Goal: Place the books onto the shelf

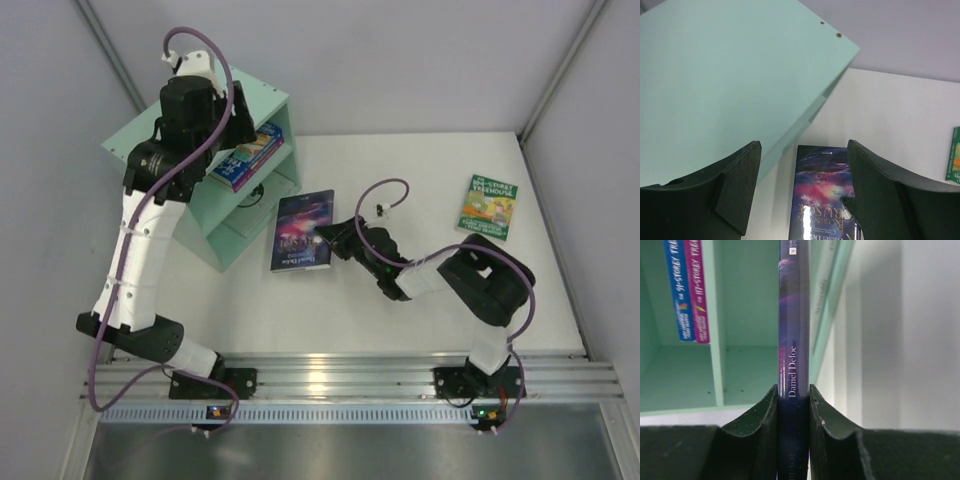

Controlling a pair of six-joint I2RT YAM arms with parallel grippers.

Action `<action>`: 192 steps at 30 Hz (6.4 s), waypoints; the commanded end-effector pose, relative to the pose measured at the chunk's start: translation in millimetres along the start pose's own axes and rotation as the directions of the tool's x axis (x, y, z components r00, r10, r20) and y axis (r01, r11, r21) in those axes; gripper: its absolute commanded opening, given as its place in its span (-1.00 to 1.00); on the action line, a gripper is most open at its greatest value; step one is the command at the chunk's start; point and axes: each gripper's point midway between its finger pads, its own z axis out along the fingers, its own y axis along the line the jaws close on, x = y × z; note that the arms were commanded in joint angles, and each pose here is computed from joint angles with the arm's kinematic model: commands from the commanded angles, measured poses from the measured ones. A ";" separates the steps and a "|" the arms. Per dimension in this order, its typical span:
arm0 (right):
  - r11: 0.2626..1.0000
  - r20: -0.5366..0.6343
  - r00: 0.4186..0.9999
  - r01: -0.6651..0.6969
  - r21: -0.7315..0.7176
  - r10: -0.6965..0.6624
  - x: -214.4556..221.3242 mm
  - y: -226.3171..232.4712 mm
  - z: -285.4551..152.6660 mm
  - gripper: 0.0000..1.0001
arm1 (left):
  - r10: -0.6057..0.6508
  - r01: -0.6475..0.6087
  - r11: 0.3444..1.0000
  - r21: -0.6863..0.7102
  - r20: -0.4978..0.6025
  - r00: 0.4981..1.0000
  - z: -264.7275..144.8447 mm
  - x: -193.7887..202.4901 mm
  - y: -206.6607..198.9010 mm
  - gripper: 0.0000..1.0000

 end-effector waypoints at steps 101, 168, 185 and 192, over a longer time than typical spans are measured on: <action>0.956 0.327 0.899 -0.279 -0.088 0.292 32.3 25.5 175.0 -1.00 | -0.228 0.215 0.961 -0.175 -0.059 0.972 38.9 72.6 114.2 0.51; 1.000 0.262 0.965 0.023 0.005 -0.023 -25.7 57.6 108.1 0.09 | 0.199 -0.200 0.980 -0.018 -0.026 0.980 31.4 63.7 48.3 0.43; 0.940 -0.079 0.938 0.340 0.022 -0.338 -126.7 -14.0 -93.2 -0.88 | 0.690 -0.665 0.724 0.182 -0.213 0.692 61.1 231.1 -31.4 -1.00; 0.945 -0.075 0.944 0.324 0.037 -0.320 -140.7 -46.8 -135.4 -0.93 | 0.766 -0.823 0.560 0.100 -0.441 0.468 110.9 303.1 6.5 -1.00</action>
